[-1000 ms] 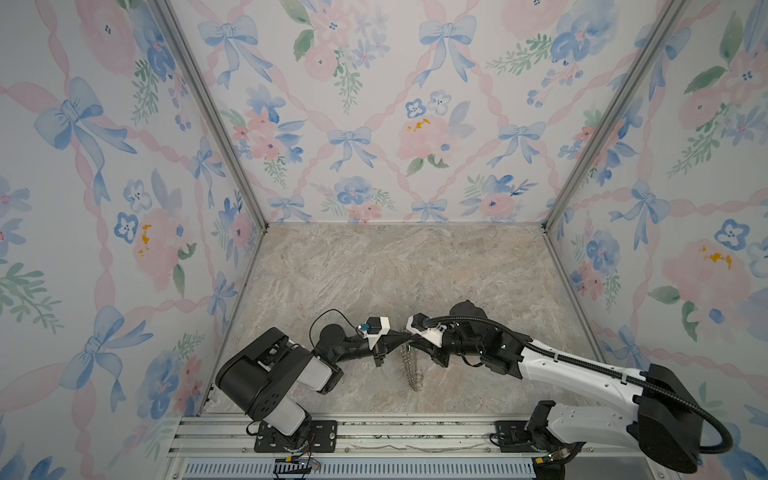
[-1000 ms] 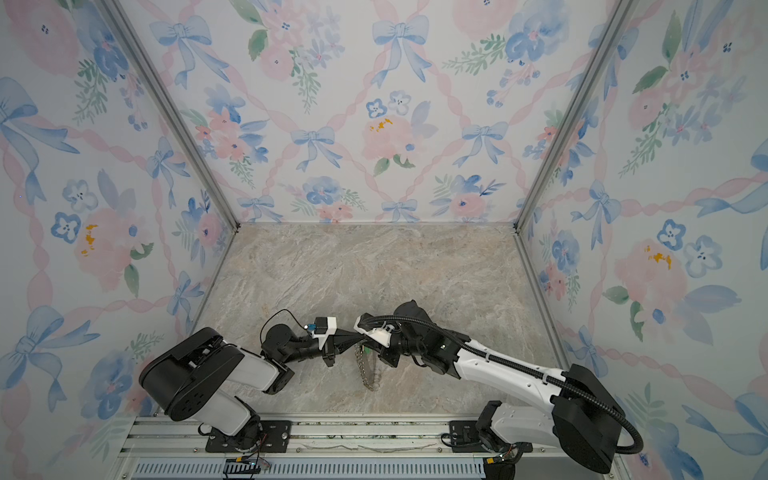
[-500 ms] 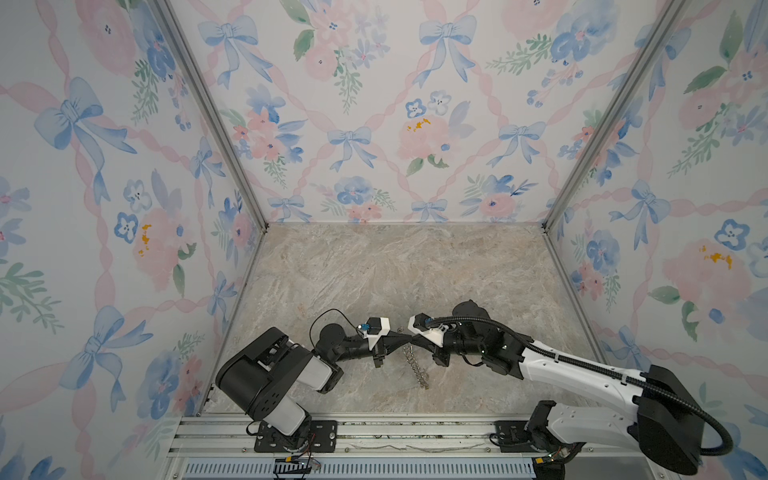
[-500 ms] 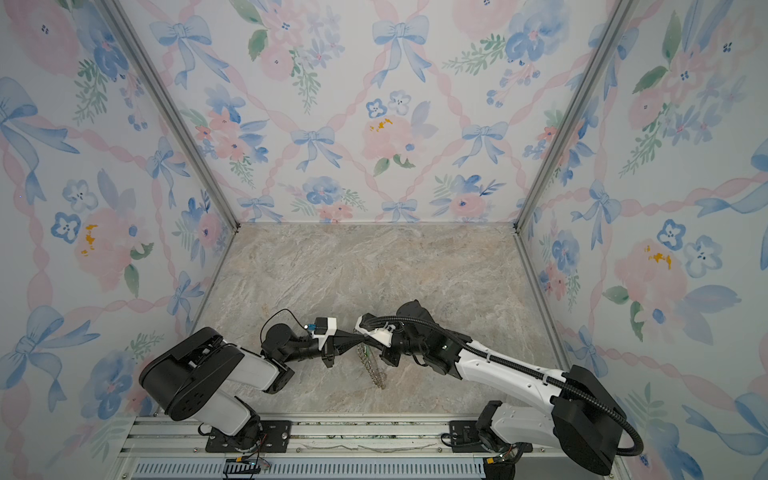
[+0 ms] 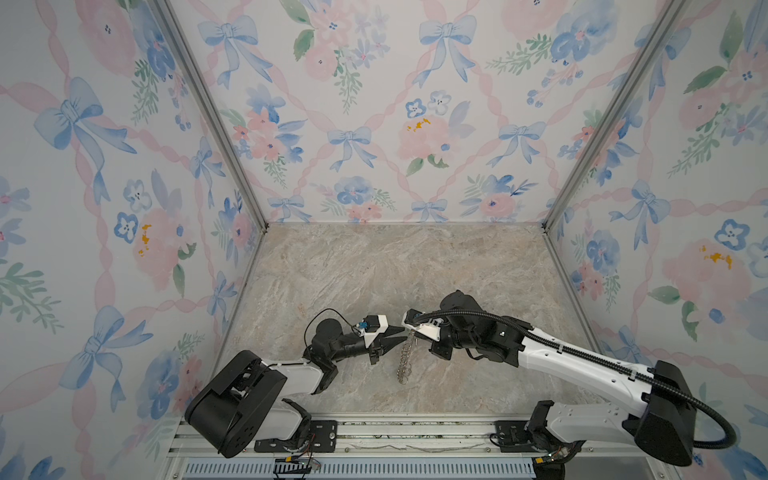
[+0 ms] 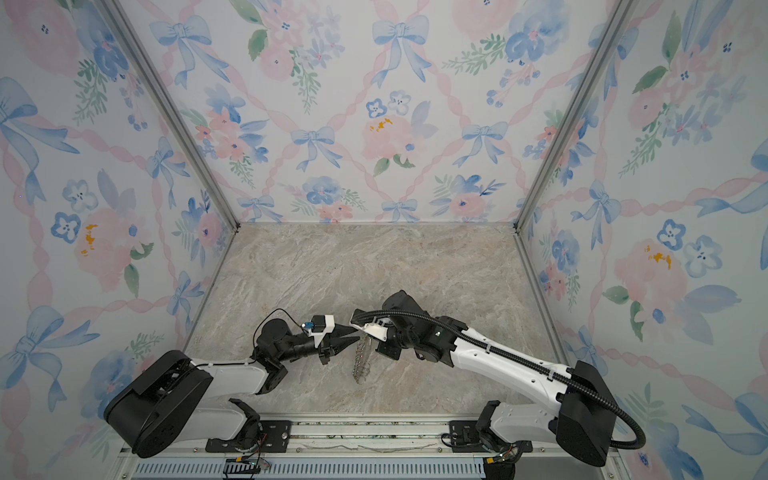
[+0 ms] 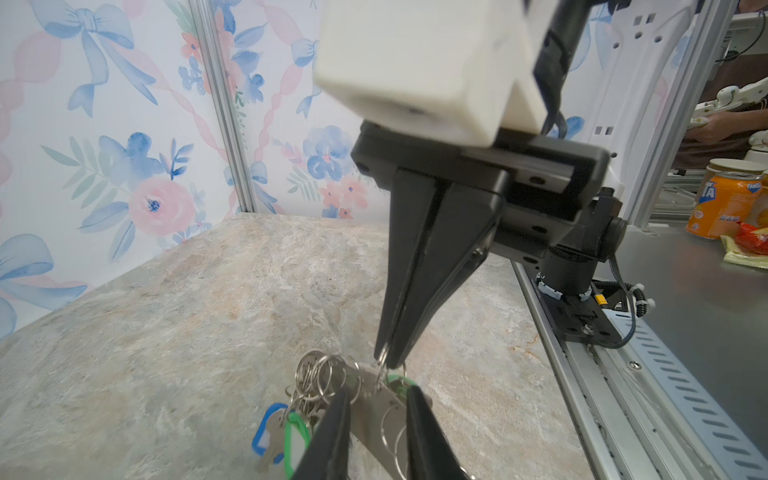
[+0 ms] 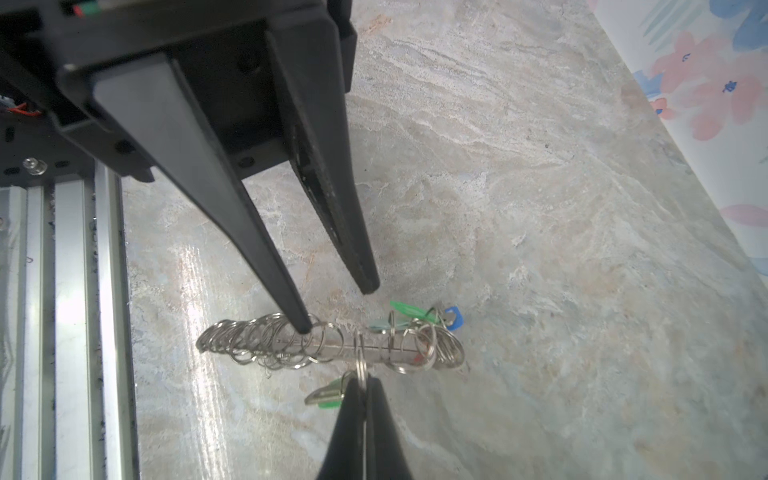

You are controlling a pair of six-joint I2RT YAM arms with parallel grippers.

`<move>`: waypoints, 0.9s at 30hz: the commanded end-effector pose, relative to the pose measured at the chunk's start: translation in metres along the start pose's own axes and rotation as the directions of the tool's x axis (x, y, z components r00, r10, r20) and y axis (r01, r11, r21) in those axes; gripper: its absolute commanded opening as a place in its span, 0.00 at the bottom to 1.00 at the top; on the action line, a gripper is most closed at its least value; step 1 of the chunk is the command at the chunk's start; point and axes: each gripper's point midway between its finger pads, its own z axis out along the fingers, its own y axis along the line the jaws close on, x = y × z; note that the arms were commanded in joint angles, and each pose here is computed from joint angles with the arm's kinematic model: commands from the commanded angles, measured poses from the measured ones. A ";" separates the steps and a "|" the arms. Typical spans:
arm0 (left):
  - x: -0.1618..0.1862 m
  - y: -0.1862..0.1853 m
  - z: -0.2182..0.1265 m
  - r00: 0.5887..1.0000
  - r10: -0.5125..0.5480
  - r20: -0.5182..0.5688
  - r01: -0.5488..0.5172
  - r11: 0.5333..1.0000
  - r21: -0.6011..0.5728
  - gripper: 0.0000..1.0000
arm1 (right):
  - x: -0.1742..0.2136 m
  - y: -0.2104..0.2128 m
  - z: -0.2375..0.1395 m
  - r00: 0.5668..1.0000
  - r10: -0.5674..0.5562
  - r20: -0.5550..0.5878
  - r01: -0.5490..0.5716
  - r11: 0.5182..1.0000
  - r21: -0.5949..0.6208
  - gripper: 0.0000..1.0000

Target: Put the keys on the keyring

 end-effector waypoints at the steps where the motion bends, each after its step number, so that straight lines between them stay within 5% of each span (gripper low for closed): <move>1: 0.008 -0.003 0.003 0.999 -0.008 -0.038 0.009 0.999 0.042 0.26 | -0.006 0.002 -0.006 0.998 -0.061 -0.033 0.062 0.998 0.012 0.00; 12: 0.007 -0.006 0.008 0.999 -0.010 -0.037 0.012 0.998 0.063 0.26 | -0.019 0.013 0.001 0.990 -0.139 -0.030 0.139 0.990 -0.018 0.00; 27: 0.008 -0.007 0.013 0.999 -0.020 -0.041 0.023 0.997 0.080 0.00 | -0.026 0.015 0.007 0.985 -0.169 -0.038 0.168 0.986 -0.012 0.06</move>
